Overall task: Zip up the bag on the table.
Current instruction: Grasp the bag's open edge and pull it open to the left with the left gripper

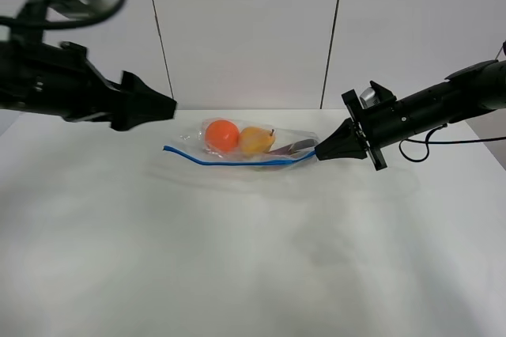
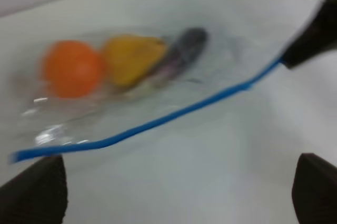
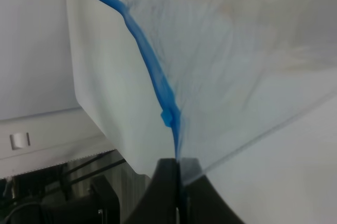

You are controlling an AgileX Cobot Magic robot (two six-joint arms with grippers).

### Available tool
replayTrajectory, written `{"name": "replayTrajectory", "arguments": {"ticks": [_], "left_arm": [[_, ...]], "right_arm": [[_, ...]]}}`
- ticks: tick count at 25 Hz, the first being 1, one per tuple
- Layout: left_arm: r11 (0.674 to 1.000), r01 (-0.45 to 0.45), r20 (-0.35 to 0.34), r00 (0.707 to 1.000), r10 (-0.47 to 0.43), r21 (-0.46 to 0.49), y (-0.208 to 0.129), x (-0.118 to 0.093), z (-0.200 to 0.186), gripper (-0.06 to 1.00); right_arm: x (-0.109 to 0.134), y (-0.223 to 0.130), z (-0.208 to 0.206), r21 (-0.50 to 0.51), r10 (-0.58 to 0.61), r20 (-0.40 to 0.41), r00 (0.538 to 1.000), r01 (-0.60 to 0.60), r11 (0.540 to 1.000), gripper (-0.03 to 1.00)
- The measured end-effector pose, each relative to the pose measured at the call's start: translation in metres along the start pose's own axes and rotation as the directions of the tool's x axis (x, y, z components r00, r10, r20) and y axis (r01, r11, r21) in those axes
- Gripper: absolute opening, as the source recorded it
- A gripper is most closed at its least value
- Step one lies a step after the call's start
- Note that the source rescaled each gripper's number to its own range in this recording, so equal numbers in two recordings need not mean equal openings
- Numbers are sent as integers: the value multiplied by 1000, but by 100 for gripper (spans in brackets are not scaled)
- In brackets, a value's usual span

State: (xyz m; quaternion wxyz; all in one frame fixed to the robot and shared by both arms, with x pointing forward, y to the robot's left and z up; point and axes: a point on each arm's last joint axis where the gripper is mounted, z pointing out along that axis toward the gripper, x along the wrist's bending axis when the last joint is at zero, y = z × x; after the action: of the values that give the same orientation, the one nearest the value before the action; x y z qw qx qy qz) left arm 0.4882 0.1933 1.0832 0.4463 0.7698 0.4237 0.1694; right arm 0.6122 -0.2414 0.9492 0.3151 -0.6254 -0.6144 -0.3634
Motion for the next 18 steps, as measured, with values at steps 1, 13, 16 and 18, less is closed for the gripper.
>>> {"name": "replayTrajectory", "arguments": {"ticks": [1,13,16,18], "left_arm": [[1000,-19,14,1000,18,9,-2,-5,13,100],[787,-615,-62,785,617,42,-42,-74,129,100],[751,-658,-140,740,658,58,-53,-81,149,100],[734,-676,-188,714,675,66,-60,-84,160,100]], "right_arm": [[0,0,0,0,1,0,1000,-1,1000,0],[0,0,0,-2,3,-2,1000,-3,1000,0],[0,0,0,-2,3,-3,1000,-3,1000,0],[0,0,0,-2,3,-3,1000,-3,1000,0]]}}
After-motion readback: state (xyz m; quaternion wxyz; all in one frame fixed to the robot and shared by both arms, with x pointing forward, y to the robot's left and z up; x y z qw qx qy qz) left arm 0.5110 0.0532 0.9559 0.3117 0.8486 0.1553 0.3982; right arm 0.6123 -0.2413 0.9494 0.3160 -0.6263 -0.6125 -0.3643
